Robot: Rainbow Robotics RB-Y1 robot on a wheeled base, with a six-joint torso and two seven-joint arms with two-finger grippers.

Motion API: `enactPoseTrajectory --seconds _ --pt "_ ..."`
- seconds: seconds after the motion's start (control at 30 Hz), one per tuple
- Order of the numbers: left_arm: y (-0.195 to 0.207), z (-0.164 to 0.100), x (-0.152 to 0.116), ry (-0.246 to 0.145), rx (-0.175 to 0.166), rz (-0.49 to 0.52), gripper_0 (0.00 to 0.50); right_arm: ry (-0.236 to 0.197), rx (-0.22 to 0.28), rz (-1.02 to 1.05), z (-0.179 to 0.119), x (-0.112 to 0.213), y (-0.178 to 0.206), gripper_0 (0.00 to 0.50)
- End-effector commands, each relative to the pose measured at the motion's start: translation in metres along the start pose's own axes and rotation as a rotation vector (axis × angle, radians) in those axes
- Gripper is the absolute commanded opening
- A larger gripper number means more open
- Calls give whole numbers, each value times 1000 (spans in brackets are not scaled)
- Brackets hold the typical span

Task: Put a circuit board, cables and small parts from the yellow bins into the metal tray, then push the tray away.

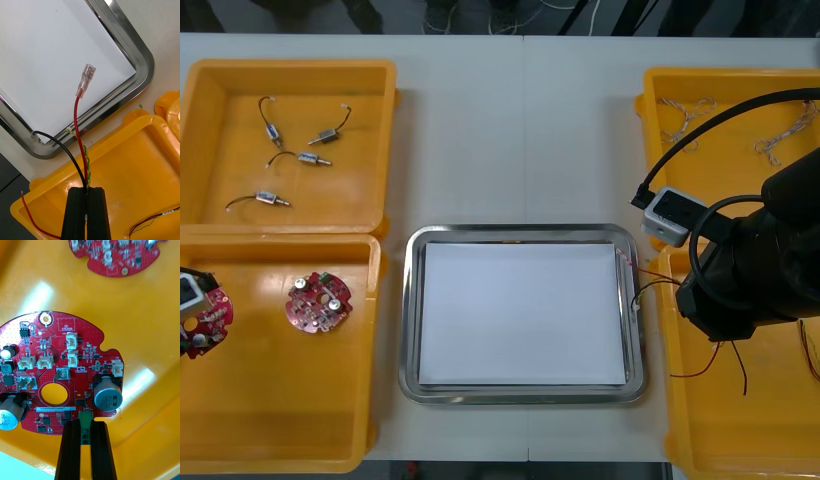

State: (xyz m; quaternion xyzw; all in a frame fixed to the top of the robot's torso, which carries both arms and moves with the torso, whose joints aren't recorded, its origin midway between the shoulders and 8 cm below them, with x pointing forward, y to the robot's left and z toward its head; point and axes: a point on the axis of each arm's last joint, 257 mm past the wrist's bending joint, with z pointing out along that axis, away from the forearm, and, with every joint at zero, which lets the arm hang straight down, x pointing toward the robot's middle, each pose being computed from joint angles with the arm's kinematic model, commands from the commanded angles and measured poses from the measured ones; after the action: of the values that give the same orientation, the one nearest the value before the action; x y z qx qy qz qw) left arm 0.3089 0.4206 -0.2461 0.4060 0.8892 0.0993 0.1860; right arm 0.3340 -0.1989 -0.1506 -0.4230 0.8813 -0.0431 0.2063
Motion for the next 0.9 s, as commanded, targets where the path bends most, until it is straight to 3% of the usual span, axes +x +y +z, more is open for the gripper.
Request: enactPoseTrajectory --seconds 0.03,0.43,0.6,0.9 --pt "7 -22 -40 -64 -25 -182 0 -32 35 -73 -9 -12 -5 0" --pt "-7 -60 -79 -61 -28 -279 0 -25 42 -71 -9 -10 -7 0" --pt "-22 -76 -98 -70 1 -311 0 -18 47 -70 -9 -8 -9 0" --pt "-45 -87 -127 -82 -2 -358 0 -18 50 -66 -9 -8 -9 0"
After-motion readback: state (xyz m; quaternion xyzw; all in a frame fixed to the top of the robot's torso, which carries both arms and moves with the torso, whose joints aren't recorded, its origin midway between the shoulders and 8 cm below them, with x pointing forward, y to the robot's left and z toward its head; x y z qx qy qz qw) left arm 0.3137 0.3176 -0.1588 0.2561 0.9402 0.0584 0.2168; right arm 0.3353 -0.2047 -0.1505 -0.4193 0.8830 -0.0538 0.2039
